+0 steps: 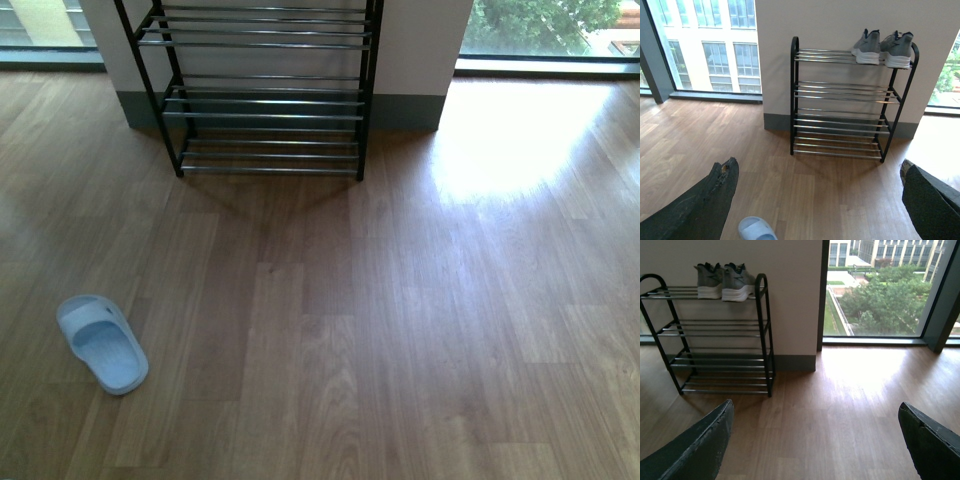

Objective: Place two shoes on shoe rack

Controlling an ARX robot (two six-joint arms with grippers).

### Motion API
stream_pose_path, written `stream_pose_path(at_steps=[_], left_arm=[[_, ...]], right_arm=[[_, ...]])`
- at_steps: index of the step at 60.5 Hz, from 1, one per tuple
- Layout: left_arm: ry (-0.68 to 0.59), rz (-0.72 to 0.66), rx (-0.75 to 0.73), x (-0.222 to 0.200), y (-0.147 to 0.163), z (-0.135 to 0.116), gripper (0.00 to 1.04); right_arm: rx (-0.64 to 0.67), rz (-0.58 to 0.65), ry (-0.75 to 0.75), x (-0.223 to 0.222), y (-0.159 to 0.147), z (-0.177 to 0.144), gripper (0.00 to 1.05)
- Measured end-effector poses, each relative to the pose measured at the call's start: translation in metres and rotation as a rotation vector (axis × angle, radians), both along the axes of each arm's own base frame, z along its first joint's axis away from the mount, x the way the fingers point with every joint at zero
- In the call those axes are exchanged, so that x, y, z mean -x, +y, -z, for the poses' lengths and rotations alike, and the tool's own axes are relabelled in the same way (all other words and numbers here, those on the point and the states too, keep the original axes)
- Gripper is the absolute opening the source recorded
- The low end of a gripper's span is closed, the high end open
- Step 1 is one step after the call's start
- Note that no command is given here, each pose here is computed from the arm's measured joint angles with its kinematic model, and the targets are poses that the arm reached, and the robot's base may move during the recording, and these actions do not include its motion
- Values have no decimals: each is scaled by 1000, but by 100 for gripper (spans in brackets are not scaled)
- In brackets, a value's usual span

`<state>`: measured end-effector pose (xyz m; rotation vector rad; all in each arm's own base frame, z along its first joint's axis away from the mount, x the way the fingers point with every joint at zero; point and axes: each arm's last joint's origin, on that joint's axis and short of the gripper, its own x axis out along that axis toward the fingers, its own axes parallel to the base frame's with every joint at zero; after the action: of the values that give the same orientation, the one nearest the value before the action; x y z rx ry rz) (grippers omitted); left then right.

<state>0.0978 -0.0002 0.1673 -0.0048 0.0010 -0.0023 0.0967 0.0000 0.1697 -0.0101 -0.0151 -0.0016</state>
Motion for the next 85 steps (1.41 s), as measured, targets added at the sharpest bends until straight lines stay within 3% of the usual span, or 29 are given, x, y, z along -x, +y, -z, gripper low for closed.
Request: stream_pose_path(at_steps=[85], left_arm=[[2,-2,0,0,0,0,95]], right_arm=[[-3,-3,0,0,0,0,96]])
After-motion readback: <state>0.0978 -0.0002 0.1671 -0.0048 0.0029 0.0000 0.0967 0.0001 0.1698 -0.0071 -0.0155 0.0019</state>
